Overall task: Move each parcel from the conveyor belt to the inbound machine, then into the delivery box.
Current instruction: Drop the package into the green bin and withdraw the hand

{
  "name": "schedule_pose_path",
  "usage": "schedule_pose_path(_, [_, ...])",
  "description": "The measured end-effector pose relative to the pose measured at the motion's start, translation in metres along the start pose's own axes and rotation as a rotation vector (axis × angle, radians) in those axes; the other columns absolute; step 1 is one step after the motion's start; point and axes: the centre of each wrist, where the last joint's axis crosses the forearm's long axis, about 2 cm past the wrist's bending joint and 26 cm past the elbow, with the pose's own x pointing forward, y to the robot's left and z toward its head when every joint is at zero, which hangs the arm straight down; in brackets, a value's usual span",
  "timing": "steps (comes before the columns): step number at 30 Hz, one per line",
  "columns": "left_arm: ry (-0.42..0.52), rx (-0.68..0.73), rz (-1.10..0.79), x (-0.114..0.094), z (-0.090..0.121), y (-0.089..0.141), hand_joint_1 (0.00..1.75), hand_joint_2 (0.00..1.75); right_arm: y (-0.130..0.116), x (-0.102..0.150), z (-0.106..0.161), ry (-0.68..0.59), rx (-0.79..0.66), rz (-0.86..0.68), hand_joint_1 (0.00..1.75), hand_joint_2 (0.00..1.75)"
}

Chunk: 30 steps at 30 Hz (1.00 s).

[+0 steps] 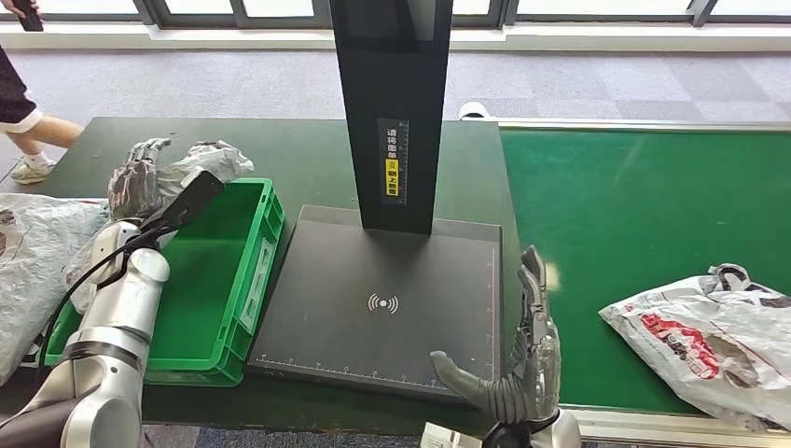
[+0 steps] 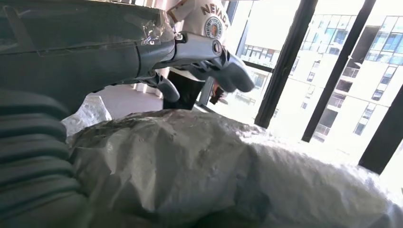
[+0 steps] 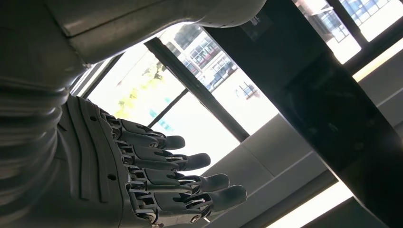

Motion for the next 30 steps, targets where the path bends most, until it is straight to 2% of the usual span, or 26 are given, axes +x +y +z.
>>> schedule_pose_path(24, [-0.015,0.007,0.053,0.009,-0.006,0.011,0.0,0.0,0.004,-0.002,0.007,-0.006,0.029,0.011,0.0,1.75])
schedule_pose_path(27, [-0.052,0.042,0.12,0.01,-0.004,0.017,0.0,0.0,0.004,-0.001,0.01,-0.001,0.034,0.023,0.0,1.75])
schedule_pose_path(30, [-0.125,0.1,0.306,0.007,0.01,0.019,0.0,0.0,0.004,0.001,0.016,0.027,0.03,0.036,0.0,1.75])
